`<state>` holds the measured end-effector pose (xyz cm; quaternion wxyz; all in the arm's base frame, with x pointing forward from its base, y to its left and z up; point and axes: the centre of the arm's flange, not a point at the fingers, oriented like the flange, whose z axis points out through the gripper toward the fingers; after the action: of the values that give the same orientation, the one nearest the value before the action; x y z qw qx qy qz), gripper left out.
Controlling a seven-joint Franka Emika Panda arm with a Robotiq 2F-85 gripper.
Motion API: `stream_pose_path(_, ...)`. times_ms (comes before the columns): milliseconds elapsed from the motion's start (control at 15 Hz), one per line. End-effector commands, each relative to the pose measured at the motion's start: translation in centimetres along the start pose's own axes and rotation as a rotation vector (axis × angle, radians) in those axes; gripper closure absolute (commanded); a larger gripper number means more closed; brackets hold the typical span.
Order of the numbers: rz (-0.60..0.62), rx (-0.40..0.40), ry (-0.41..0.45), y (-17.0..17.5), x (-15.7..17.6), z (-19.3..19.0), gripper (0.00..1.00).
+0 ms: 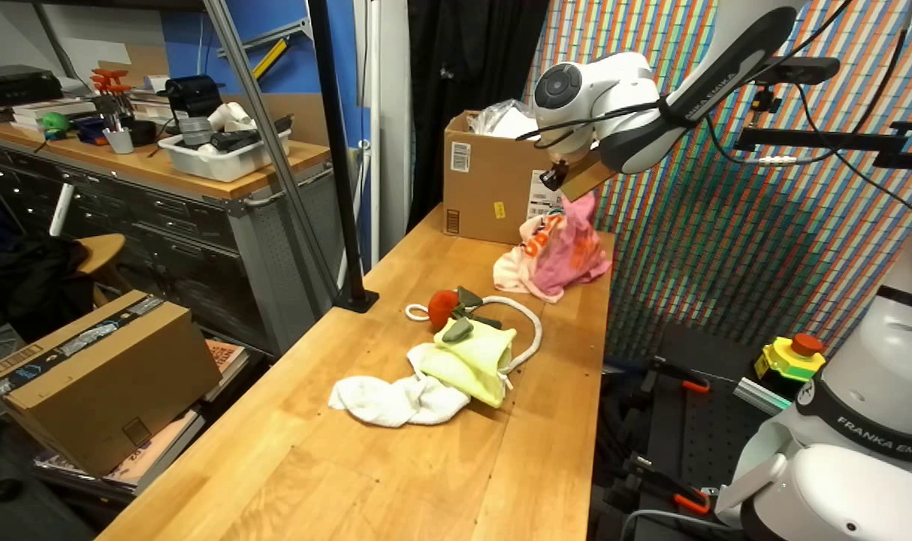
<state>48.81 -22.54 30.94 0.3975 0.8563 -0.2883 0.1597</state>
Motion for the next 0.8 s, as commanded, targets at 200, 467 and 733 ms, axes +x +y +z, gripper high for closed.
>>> stream_pose_path(200, -0.022, 0.076, 0.01, -1.9, 0.1, -2.0, 0.0)
stream_pose_path(467, -0.081, 0.202, 0.022, -5.1, -1.7, -4.5, 0.0)
stream_pose_path(733, -0.079, 0.365, -0.034, -8.3, -3.4, -4.5, 0.0)
